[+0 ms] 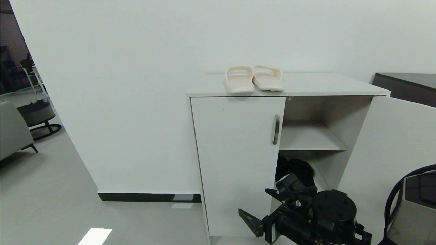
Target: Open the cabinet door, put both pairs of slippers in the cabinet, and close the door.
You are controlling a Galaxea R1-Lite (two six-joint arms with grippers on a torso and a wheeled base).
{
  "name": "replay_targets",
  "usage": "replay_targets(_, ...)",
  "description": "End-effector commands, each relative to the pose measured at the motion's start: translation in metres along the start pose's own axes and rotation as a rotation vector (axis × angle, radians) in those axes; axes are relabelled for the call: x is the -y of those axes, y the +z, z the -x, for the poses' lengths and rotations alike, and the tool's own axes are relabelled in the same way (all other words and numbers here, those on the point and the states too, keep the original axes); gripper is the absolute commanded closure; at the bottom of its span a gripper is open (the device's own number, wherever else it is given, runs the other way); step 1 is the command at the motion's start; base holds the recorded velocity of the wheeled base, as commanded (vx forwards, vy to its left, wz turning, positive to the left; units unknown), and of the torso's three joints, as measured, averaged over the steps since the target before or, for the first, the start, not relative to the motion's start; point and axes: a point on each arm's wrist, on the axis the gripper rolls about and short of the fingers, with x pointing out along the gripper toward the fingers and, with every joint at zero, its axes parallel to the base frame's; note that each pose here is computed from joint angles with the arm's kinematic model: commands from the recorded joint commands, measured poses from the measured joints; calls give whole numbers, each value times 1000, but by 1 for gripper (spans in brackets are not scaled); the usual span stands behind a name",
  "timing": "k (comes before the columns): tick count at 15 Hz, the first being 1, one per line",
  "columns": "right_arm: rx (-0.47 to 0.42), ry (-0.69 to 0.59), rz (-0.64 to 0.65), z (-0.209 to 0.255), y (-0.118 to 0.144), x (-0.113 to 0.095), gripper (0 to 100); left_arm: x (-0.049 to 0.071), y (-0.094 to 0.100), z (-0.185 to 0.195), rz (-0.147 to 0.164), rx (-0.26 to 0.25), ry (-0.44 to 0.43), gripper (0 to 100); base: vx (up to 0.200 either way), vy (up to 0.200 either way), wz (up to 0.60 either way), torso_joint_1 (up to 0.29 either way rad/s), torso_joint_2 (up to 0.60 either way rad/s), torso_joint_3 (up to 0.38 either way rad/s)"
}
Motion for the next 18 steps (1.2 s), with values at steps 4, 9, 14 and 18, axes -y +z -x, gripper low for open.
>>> replay_targets(4,-6,-1,1,-1,-2,0,0,0,0,0,0,-2,0,100,0,0,0,178,-470,-284)
replay_targets(9,-8,0,3,-1,-2,0,0,0,0,0,0,-2,0,100,0,0,0,205,-484,-287)
replay_targets(14,-8,0,1,-1,-2,0,0,0,0,0,0,-1,0,100,0,0,0,224,-506,-276)
replay_targets(18,-14,1,2,-1,-4,0,0,0,0,0,5,-2,0,100,0,0,0,246,-538,-295)
